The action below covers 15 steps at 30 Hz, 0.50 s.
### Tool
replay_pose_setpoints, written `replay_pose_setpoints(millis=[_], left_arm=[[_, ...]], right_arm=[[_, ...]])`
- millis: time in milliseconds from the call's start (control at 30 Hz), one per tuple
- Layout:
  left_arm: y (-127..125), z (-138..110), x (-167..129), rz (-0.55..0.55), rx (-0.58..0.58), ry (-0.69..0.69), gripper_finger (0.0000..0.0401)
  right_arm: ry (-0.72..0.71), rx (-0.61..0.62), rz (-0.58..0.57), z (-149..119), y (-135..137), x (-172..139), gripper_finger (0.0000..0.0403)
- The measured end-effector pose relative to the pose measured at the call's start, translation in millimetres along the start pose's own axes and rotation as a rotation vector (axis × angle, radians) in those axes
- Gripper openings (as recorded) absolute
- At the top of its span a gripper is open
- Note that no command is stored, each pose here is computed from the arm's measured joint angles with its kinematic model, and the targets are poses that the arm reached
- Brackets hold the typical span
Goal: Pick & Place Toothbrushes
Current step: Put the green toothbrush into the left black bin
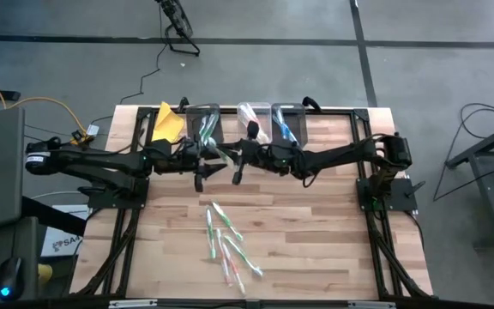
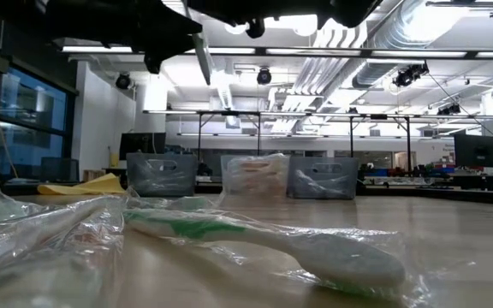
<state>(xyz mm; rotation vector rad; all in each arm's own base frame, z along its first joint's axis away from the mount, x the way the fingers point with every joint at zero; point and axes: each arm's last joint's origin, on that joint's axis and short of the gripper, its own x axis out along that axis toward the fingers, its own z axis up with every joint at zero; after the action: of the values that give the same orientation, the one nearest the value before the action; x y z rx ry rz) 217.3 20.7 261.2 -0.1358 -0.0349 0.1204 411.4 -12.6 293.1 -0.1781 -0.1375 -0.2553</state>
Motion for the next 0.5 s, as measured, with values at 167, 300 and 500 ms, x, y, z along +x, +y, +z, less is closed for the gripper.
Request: replay_pose_setpoints(millis=[167,300,500], left_arm=[[0.1,-1.6,1.4,-0.001,-0.002,0.006,0.0113],[0.2,-2.2,1.4,-0.005,-0.004,0.014,0.0026],[1.5,-5.1,1.2,0.024,0.008,0.042,0.002]], right_arm=[[0.013,-0.022,-0.029,-4.0,-0.3,1.3,0.0004],[0.009,-0.023,-0.025,-4.0,-1.5,1.6,0.0004],[0.021,-0.026,-0.041,-4.9,-1.7,1.6,0.0004]])
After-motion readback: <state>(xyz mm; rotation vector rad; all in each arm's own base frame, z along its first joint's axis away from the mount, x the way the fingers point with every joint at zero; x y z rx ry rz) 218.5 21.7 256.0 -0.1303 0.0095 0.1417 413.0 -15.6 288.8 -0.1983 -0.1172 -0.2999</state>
